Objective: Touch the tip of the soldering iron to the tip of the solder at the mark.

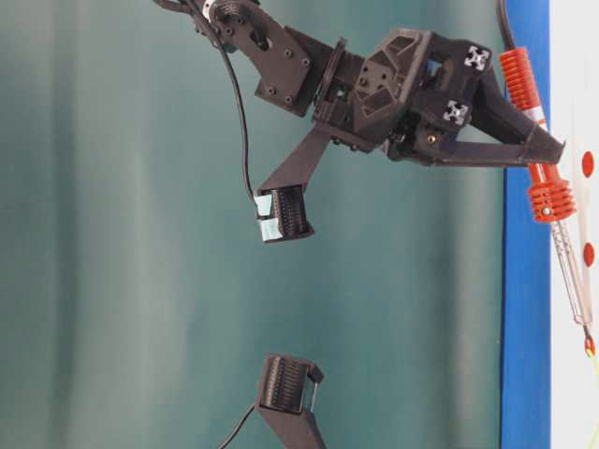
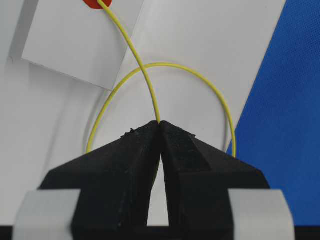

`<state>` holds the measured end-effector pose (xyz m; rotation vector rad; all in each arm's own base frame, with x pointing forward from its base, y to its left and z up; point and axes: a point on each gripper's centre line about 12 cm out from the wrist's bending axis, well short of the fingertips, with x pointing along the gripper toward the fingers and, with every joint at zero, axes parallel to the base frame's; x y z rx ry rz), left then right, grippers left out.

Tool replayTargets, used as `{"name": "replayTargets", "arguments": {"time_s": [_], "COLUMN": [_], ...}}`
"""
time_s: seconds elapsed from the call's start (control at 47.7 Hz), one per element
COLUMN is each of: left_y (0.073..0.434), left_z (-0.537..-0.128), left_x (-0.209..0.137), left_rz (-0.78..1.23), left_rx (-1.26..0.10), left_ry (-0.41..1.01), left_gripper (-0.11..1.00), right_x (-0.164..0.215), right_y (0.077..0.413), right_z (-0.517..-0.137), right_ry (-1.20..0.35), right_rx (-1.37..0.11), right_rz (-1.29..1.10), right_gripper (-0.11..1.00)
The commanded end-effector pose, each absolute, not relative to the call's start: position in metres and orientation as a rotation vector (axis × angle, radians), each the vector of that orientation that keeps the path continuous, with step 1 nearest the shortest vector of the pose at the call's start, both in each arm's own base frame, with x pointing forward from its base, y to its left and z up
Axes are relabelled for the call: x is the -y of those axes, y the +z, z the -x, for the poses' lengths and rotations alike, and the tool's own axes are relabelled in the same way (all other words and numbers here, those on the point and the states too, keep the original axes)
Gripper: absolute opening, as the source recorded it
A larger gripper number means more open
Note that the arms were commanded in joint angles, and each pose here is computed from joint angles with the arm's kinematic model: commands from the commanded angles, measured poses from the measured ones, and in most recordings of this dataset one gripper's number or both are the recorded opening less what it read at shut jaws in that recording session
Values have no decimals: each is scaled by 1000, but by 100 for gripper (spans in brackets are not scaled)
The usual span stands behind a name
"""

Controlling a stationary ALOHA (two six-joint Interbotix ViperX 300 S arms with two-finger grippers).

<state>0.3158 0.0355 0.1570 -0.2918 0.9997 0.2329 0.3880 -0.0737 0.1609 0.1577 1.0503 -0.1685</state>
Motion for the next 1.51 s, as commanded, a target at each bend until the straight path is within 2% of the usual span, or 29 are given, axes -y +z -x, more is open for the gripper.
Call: {"name": "replayTargets", "arguments": {"time_s": [0.0,0.231,0.65,1.069,1.488], "left_y": [166,172,208,207,208], "left_z": [-321,-317,-285,-274,-274], "left_x": [-36,-36,-27,-26,-26], "left_rz": [287,287,288,308,309], "left_rx": [-969,-966,-893,-885,-882], "left_ry": [228,228,209,216,217], "left_gripper": [3,3,3,3,3], "right_x": [74,74,74,74,66], "right_y": [173,172,172,178,206], "right_z": [-393,-393,-392,-390,-335], "right_ry": [-168,-168,-169,-169,-187], "right_rx": [-1014,-1015,-1016,-1002,-941], "right_rz": [-151,-152,-151,-150,-161], "right_gripper": [6,6,6,6,6]}}
